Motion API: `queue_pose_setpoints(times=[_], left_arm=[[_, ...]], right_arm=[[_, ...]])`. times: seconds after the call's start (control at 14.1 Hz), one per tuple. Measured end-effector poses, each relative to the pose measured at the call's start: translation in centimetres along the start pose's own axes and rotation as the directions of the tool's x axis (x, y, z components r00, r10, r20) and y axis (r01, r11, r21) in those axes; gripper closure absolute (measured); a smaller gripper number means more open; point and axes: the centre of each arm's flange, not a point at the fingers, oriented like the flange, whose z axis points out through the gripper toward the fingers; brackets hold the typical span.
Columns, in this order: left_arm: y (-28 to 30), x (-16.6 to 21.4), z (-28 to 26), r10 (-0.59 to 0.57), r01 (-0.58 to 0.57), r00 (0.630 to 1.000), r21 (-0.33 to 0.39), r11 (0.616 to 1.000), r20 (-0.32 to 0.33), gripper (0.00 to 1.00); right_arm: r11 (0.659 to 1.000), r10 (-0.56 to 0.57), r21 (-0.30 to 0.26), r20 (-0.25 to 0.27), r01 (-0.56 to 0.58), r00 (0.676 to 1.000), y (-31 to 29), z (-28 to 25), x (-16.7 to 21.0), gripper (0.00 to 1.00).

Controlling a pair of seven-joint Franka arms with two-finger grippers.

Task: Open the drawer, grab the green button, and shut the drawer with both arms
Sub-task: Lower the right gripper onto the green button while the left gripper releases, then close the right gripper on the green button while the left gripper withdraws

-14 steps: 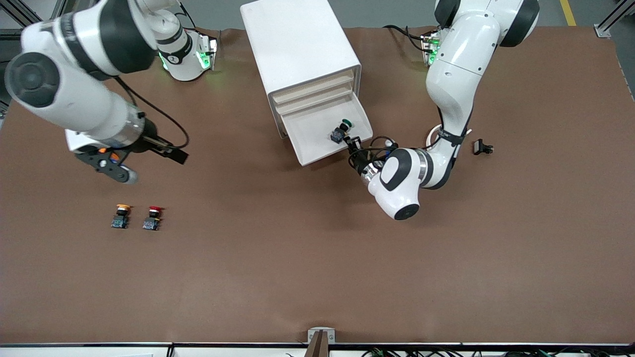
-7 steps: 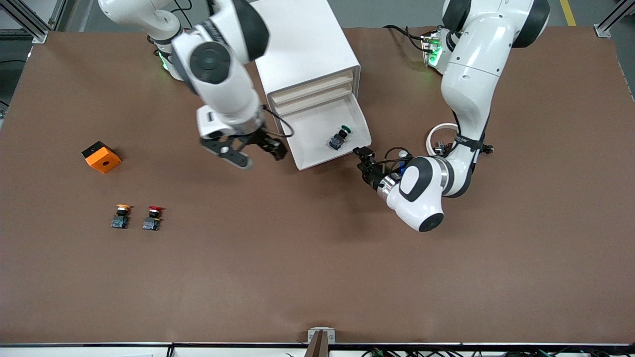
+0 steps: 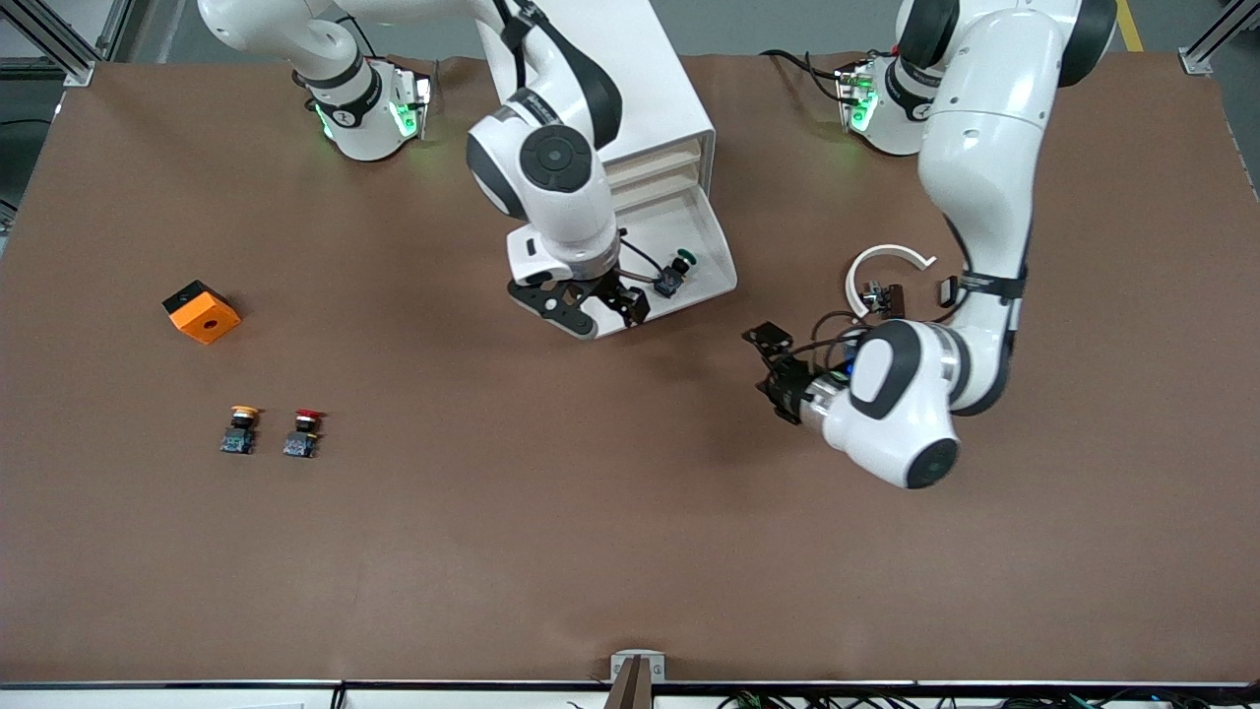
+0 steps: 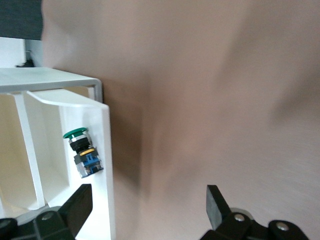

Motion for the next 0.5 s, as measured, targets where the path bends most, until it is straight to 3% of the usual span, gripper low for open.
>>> queue_pose_setpoints(times=[0.14, 0.28, 0.5], left_arm=[[0.3, 2.2, -5.1, 0.095, -0.093, 0.995, -0.077, 0.993, 0.027, 0.0], [-0.7, 4.5, -10.4, 0.222, -0.219, 0.975, -0.169, 0.961, -0.001, 0.0], [-3.7, 7.3, -15.6, 0.4, -0.433, 0.899, -0.216, 0.875, -0.181, 0.0]], right_arm=[[1.0, 0.008, -0.019, 0.002, -0.008, 1.0, -0.8, 1.9, -1.5, 0.0], [0.999, 0.017, -0.038, 0.002, -0.017, 1.0, -1.6, 3.9, -2.7, 0.0], [0.998, 0.036, -0.055, 0.0, -0.036, 0.999, -2.6, 6.1, -4.6, 0.0]])
